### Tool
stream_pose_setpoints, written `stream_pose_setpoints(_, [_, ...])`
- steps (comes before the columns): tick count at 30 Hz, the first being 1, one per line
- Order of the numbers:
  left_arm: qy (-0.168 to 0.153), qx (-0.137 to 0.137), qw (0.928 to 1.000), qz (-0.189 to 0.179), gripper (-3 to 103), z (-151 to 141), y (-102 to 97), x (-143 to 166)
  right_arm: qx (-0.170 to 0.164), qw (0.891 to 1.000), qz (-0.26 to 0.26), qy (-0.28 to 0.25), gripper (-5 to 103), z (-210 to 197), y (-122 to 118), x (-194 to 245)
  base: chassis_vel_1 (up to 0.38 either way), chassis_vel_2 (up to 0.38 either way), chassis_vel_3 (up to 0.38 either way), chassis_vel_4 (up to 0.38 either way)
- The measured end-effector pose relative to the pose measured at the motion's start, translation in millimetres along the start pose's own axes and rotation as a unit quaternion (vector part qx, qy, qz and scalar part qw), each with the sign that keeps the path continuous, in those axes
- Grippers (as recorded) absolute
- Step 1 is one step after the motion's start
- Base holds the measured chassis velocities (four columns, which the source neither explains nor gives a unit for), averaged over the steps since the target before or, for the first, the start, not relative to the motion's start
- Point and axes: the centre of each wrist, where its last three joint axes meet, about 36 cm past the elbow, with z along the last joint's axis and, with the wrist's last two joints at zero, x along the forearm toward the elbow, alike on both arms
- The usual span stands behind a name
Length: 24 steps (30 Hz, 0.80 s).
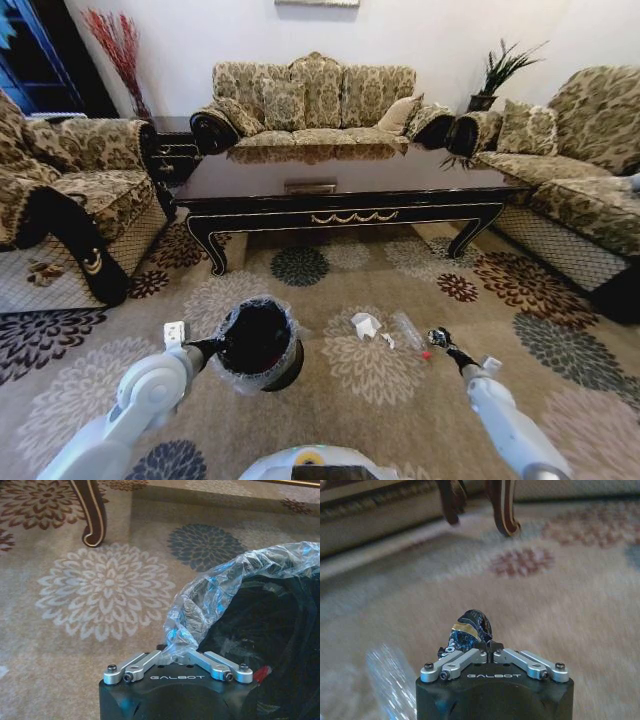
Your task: Move to the front of the table and pick up the trash from the floor, then place it into the trash bin.
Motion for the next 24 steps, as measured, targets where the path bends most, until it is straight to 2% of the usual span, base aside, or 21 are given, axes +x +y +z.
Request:
stream_pose_setpoints(2, [0.001, -0.006, 1.0, 0.005, 2, 0, -2.9, -5, 0.009, 1.0, -0.022, -0.02, 1, -16, 4, 16, 0.0, 0.0, 0.0, 0.0])
stream_pose_setpoints(4, [0.003, -0.011, 0.9999, 0.009, 2, -1, -6.2, -11, 0.027, 0.997, -0.057, -0.04, 1, -32, 18, 37, 0.0, 0.0, 0.0, 0.0])
stream_pose_setpoints(5, [0.003, -0.011, 0.9999, 0.009, 2, -1, -6.2, -11, 0.027, 0.997, -0.057, -0.04, 1, -32, 18, 37, 0.0, 0.0, 0.0, 0.0])
stream_pose_setpoints(7, [0.004, -0.009, 0.9999, 0.012, 2, 1, -8.1, -14, 0.043, 0.993, -0.092, -0.057, 1, -46, 39, 53, 0.0, 0.0, 0.0, 0.0])
stream_pose_setpoints(10, [0.011, -0.001, 0.9999, 0.013, 2, 5, -8.5, -18, 0.06, 0.984, -0.15, -0.079, 1, -67, 83, 76, 0.0, 0.0, 0.0, 0.0])
stream_pose_setpoints(11, [0.011, -0.001, 0.9999, 0.013, 2, 5, -8.5, -18, 0.06, 0.984, -0.15, -0.079, 1, -67, 83, 76, 0.0, 0.0, 0.0, 0.0])
stream_pose_setpoints(14, [0.016, -0.006, 0.9996, 0.022, 2, 2, -12.4, -26, 0.073, 0.971, -0.208, -0.096, 1, -86, 129, 107, 0.0, 0.0, 0.0, 0.0])
stream_pose_setpoints(15, [0.018, -0.012, 0.9994, 0.027, 2, 0, -15.4, -30, 0.078, 0.967, -0.222, -0.1, 1, -90, 140, 116, 0.0, 0.0, 0.0, 0.0])
stream_pose_setpoints(16, [0.018, -0.012, 0.9994, 0.027, 2, 0, -15.4, -30, 0.078, 0.967, -0.222, -0.1, 1, -90, 140, 116, 0.0, 0.0, 0.0, 0.0])
stream_pose_setpoints(19, [0.023, -0.035, 0.998, 0.046, 2, -13, -31.0, -51, 0.091, 0.956, -0.257, -0.112, 1, -103, 164, 141, 0.0, 0.0, 0.0, 0.0])
stream_pose_setpoints(22, [0.024, -0.046, 0.9968, 0.061, 2, -24, -42.8, -63, 0.1, 0.95, -0.271, -0.117, 1, -109, 173, 152, 0.0, 0.0, 0.0, 0.0])
stream_pose_setpoints(24, [0.024, -0.058, 0.9955, 0.07, 2, -39, -57.0, -76, 0.118, 0.941, -0.29, -0.127, 1, -116, 185, 164, 0.0, 0.0, 0.0, 0.0])
